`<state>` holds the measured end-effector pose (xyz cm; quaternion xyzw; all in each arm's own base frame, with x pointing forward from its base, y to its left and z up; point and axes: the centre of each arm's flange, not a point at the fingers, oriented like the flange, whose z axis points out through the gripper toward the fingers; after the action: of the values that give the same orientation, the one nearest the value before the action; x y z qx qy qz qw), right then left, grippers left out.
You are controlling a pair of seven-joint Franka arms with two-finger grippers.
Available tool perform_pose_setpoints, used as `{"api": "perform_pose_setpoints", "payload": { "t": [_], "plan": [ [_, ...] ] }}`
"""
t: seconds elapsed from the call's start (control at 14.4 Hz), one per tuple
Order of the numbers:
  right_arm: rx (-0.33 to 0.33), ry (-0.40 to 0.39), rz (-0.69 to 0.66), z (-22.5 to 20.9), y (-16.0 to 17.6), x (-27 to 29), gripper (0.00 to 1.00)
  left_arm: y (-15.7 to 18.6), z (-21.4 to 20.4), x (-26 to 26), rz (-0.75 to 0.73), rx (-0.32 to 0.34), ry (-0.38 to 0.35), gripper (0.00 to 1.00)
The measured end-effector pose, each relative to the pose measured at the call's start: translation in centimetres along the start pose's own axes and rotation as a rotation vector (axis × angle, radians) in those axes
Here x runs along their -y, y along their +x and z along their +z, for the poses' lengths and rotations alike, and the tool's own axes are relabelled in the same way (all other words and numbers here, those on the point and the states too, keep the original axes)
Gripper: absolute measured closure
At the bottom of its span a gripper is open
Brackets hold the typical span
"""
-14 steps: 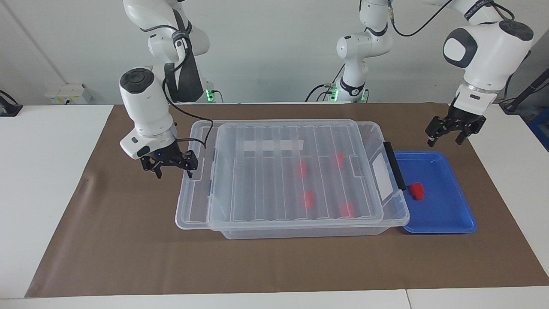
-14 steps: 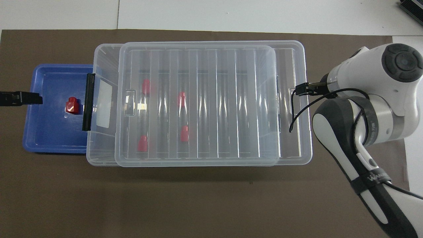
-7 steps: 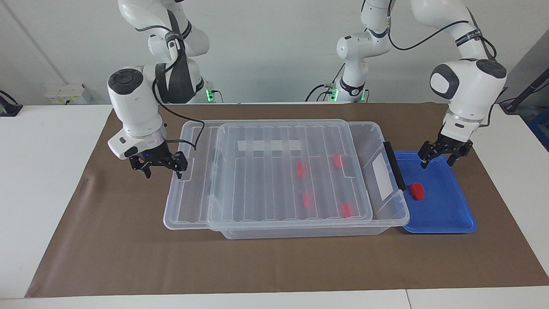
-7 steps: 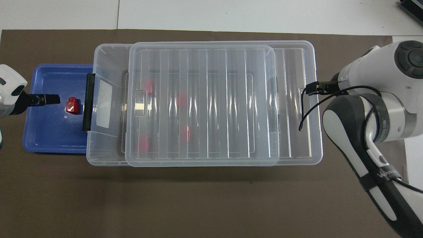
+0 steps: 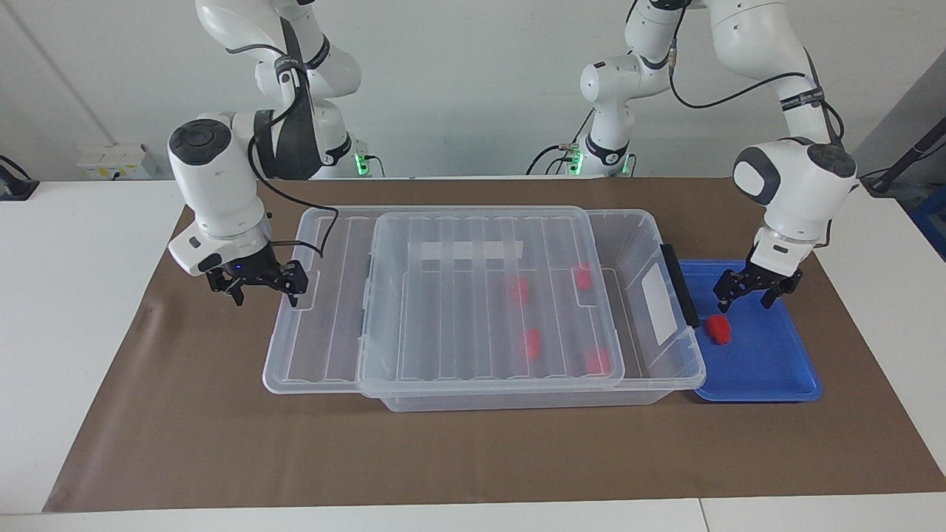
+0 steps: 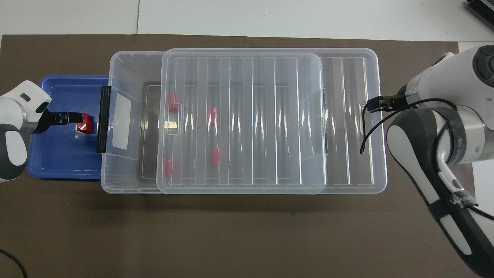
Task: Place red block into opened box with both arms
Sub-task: 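Slide the lid farther with the right gripper while the left gripper grasps the red block, then lift the red block from the blue tray with the left gripper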
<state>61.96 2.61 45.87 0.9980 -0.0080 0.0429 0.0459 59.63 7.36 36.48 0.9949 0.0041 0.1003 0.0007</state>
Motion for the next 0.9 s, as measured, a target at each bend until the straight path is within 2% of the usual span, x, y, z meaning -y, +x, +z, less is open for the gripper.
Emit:
{"api": "perform_pose_setpoints", "payload": {
  "t": [0.42, 0.83, 0.9],
  "plan": [
    [0.032, -0.008, 0.008, -0.2, -0.2, -0.7, 0.00, -0.4, 4.8, -0.4, 0.005, 0.030, -0.009, 0.00],
    [0.047, -0.021, -0.008, -0.9, -0.5, -2.5, 0.00, -0.5, 5.8, -0.5, 0.006, 0.024, -0.009, 0.00],
    [0.048, -0.022, -0.006, -0.8, -0.5, -3.0, 0.00, -0.6, 5.9, -0.6, 0.007, 0.019, -0.009, 0.11]
  ]
}}
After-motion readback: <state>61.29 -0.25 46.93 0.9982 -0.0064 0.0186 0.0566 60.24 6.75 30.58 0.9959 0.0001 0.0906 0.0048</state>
